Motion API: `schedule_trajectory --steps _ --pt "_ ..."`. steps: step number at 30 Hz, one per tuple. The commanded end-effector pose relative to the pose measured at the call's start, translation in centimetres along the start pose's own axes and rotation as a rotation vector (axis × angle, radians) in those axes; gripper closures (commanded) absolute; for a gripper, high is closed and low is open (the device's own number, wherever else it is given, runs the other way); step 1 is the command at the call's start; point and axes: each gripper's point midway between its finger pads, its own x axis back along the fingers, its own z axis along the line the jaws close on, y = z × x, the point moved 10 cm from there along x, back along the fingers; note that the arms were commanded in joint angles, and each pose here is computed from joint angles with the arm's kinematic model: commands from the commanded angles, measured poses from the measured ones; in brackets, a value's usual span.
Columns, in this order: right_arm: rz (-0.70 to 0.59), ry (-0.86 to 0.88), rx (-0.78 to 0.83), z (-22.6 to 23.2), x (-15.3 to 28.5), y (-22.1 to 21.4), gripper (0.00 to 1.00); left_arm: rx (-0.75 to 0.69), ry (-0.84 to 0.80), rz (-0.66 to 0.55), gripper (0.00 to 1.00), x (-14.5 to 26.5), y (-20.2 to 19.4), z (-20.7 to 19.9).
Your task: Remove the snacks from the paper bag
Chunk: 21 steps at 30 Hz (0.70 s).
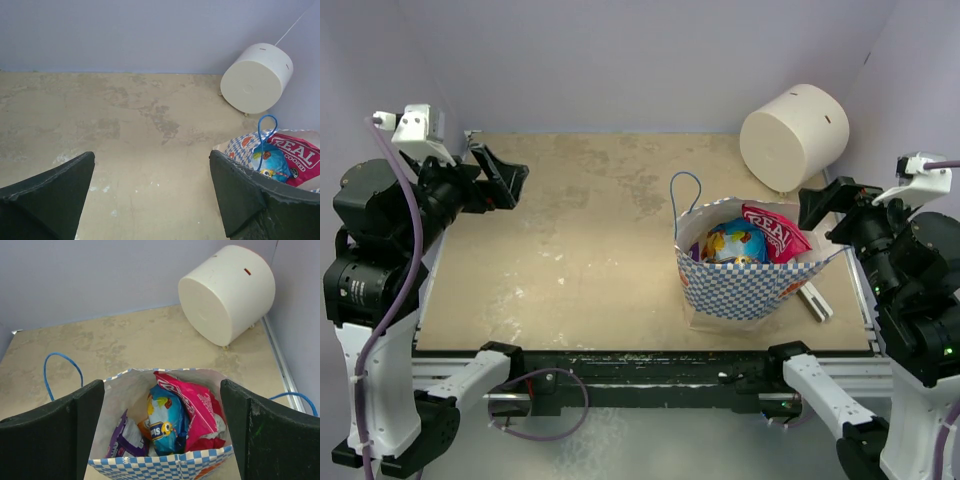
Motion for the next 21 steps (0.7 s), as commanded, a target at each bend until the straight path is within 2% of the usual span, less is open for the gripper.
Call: schedule_trajectory --steps 1,15,21 --pt "0.023 -0.090 -0.040 -0.5 0.1 -0.3 0.01 0.026 0.002 -0.005 0.01 -0.5 0.0 0.0" --pt "0.086 -0.303 -0.092 -1.7 -0.2 -1.9 0.01 0.210 0.021 0.049 0.01 -3.4 -2.9 0.5" --pt "0.114 -0.299 -0.098 -1.6 -0.6 -2.8 0.01 0.290 -0.029 0.113 0.01 -4.4 -4.1 0.1"
